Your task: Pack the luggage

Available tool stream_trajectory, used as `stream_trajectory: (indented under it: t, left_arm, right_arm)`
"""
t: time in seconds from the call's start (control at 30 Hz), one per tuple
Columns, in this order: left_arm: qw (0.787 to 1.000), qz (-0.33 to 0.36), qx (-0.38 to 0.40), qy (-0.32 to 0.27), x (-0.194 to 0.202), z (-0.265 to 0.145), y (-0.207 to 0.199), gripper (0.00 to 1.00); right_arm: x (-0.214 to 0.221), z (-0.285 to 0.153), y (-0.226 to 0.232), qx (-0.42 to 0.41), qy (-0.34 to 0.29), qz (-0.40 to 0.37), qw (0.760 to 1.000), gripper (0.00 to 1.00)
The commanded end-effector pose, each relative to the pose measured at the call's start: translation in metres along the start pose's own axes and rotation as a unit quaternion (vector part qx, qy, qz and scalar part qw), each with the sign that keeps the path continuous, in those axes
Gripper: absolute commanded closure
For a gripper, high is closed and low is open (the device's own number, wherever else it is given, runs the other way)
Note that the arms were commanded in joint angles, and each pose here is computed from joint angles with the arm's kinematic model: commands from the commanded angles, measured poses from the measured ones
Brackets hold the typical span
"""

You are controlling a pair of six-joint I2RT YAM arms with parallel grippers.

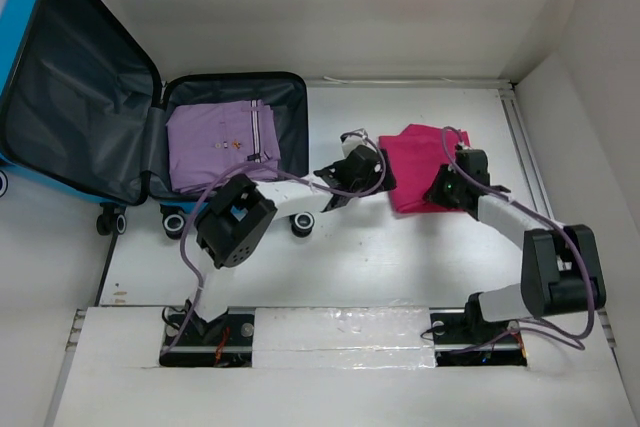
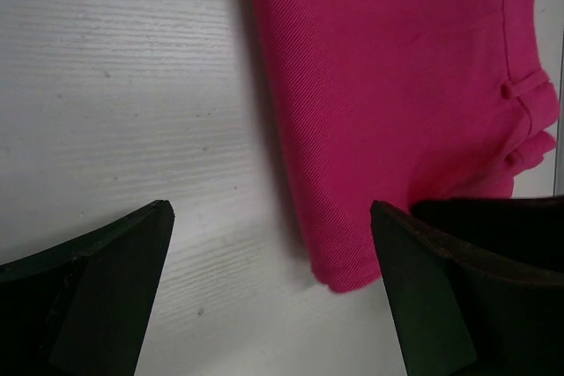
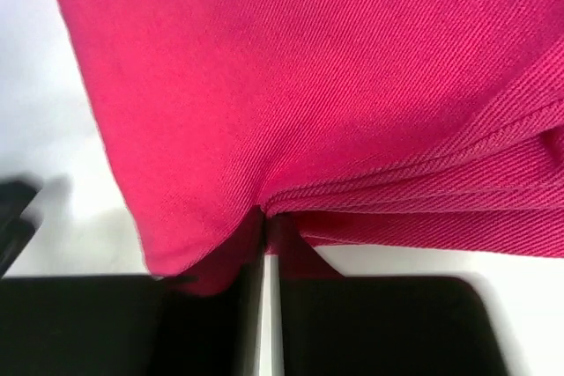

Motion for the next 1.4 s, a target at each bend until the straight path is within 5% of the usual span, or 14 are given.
stream_trajectory:
  t: [0.0,0.13,0.67,0.77,0.8,0.83,0.87,0.97,1.2,1.37]
  left_arm:
    - [1.0,-0.011,0.014,-0.001,-0.012,0.005,-0.017,0.1]
    - [1.0,-0.013,0.001,0.015,-0.003,0.018,-0.012,0.14]
    - [0.988,-0.125,-0.047,0.071,0.041,0.082,0.01,0.42]
    - [0.987,-0.138,-0.03,0.078,0.041,0.09,0.008,0.59]
    - [0.987,-0.143,-0.024,0.075,0.039,0.091,0.005,0.87]
    - [0.986,-0.149,-0.018,0.078,0.039,0.091,0.002,1.0]
    - [0.986,-0.149,-0.018,0.078,0.041,0.091,0.004,1.0]
    - [0.99,-0.123,0.018,0.06,0.021,0.079,-0.01,1.0]
    - [0.993,0.004,0.113,-0.03,-0.098,0.004,-0.058,1.0]
    - [0.993,0.036,0.102,-0.054,-0.204,-0.042,-0.032,1.0]
  right_arm:
    - [0.0,-0.014,0.024,-0.06,-0.015,-0.016,0.998,0.77]
    - [-0.01,-0.036,0.03,-0.084,-0.047,-0.023,0.995,0.42]
    - [-0.044,-0.159,0.09,-0.231,-0.237,-0.047,0.943,0.42]
    - [-0.047,-0.181,0.1,-0.254,-0.262,-0.052,0.93,0.43]
    - [-0.046,-0.185,0.103,-0.262,-0.265,-0.055,0.926,0.43]
    - [-0.046,-0.192,0.108,-0.275,-0.272,-0.055,0.921,0.44]
    - [-0.047,-0.198,0.109,-0.283,-0.287,-0.057,0.913,0.44]
    - [-0.047,-0.203,0.113,-0.287,-0.296,-0.053,0.91,0.44]
    - [-0.057,-0.205,0.121,-0.286,-0.323,-0.059,0.9,0.46]
    - [-0.058,-0.205,0.116,-0.29,-0.355,-0.03,0.888,0.46]
Point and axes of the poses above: each gripper's point midway between its finger pads, its own z axis out along the fingers, its own y axis along the line the jaws close on, x = y × z, the point moved 3 cm from there along -z, back along the fingers, and after that the axes turned 2 degrees about -z, right-handed, at the moved point
